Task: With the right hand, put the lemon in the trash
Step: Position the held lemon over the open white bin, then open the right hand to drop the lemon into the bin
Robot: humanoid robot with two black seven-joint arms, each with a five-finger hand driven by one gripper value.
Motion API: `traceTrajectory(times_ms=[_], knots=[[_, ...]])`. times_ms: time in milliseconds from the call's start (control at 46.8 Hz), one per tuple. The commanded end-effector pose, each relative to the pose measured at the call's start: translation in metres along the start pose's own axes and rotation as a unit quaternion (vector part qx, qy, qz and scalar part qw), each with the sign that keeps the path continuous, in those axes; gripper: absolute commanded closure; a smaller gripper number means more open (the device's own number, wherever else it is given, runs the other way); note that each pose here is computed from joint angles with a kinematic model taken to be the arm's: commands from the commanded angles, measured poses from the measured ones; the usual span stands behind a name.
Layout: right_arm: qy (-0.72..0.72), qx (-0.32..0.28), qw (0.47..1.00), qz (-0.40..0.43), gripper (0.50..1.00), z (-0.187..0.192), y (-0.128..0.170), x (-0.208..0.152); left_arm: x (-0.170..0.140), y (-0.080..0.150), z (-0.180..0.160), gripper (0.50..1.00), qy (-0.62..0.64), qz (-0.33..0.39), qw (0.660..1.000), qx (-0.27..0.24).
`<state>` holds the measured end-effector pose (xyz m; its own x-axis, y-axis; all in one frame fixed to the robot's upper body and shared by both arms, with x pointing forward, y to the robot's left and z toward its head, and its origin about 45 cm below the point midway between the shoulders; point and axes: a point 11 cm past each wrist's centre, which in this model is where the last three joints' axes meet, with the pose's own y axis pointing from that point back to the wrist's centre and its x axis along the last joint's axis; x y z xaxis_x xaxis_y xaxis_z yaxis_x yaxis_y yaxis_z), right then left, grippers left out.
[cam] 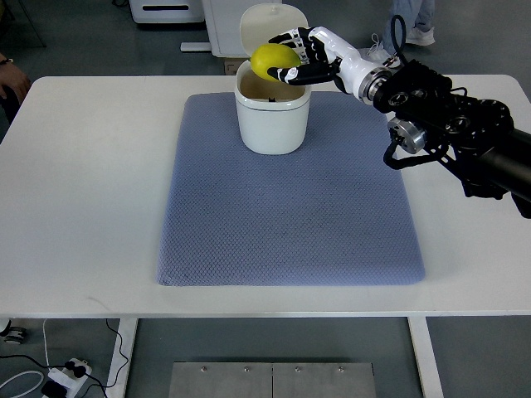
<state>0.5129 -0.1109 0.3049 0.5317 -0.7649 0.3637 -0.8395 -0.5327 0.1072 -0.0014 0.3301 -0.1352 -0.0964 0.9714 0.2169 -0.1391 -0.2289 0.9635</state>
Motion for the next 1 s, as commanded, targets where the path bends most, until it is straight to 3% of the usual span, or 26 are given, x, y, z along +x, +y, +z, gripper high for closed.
traceTrajectory(times_ms=[0,64,235,363,984], knots=[[-0.001,0.000,1.000,0.001,0.808,0.0005,0.0001,0.0001,-0.0002,0.0000,0.0000,0.500,0.000,-0.001,1.000,0.000],[-0.001,-0.001,1.000,0.001,0.754,0.0007,0.0001,0.0001,0.0001,0.0000,0.0000,0.500,0.000,0.000,1.000,0.000],[-0.001,-0.014,1.000,0.001,0.666,0.0037,0.0001,0.0006,0.0001,0.0000,0.0000,0.500,0.000,0.000,1.000,0.000],[-0.001,-0.017,1.000,0.001,0.513,0.0034,-0.0001,0.0004,0.0001,0.0000,0.0000,0.500,0.000,0.000,1.000,0.000],[0.002,-0.016,1.000,0.002,0.500,-0.0037,0.0000,0.0056,0.0001,0.0000,0.0000,0.500,0.000,0.000,1.000,0.000]])
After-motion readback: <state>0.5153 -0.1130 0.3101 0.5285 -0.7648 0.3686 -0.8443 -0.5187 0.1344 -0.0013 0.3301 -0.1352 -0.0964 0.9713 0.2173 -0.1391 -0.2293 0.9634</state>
